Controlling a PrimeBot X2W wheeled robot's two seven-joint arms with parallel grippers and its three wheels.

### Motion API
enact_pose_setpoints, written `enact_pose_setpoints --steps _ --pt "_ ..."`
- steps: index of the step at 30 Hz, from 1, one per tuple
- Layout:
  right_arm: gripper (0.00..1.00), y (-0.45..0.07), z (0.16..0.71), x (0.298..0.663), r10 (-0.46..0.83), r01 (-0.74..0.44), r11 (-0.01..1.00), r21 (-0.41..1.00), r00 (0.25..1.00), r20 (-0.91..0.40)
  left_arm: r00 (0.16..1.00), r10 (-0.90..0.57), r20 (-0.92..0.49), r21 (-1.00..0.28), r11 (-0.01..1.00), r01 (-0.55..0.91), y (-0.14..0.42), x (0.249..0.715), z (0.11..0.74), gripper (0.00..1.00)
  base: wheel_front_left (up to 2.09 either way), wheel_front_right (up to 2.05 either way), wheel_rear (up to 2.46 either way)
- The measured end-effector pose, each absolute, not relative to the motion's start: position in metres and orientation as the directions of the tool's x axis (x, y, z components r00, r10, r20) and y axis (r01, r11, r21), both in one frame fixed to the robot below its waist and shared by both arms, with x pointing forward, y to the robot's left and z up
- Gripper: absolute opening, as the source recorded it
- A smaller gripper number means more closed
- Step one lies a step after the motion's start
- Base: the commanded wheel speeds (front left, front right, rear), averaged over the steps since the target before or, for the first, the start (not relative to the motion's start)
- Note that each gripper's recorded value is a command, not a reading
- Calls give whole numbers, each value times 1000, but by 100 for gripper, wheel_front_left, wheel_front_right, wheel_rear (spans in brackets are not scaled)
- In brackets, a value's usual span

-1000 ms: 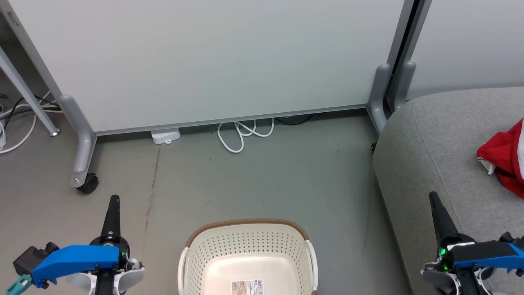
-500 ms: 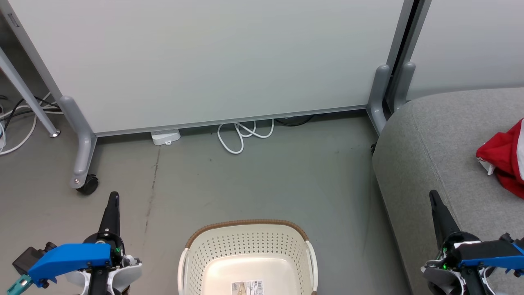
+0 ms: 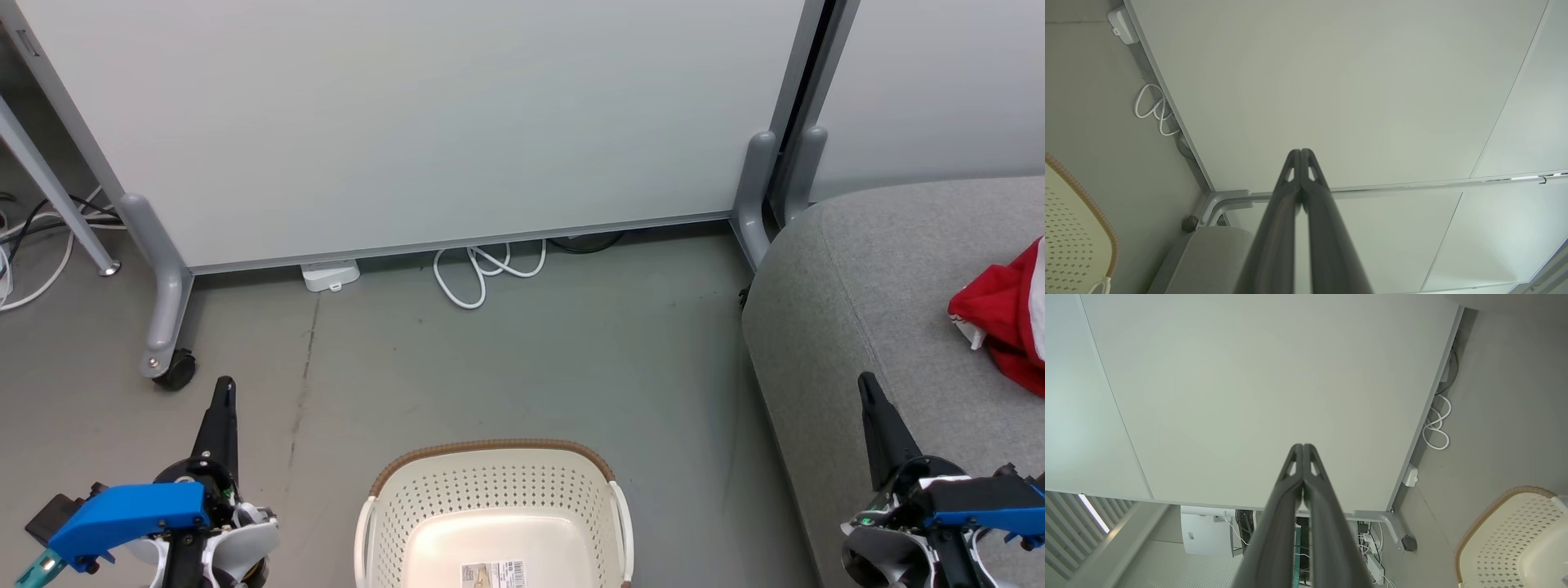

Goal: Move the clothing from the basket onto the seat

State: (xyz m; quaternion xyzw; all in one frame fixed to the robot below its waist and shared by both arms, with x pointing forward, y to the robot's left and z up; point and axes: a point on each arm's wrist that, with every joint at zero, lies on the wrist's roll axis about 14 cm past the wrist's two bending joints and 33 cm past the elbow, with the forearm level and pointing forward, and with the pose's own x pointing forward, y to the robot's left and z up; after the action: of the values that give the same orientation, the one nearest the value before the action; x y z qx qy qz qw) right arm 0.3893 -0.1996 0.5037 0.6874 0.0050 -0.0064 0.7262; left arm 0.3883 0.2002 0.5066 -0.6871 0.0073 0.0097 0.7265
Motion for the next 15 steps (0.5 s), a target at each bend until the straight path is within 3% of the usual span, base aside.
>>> enact_pose_setpoints --steps 15 --pt "0 -200 507 390 -1 4 -3 1000 1000 -4 1000 0 -9 -1000 -2 -9 200 389 510 0 0 0 0"
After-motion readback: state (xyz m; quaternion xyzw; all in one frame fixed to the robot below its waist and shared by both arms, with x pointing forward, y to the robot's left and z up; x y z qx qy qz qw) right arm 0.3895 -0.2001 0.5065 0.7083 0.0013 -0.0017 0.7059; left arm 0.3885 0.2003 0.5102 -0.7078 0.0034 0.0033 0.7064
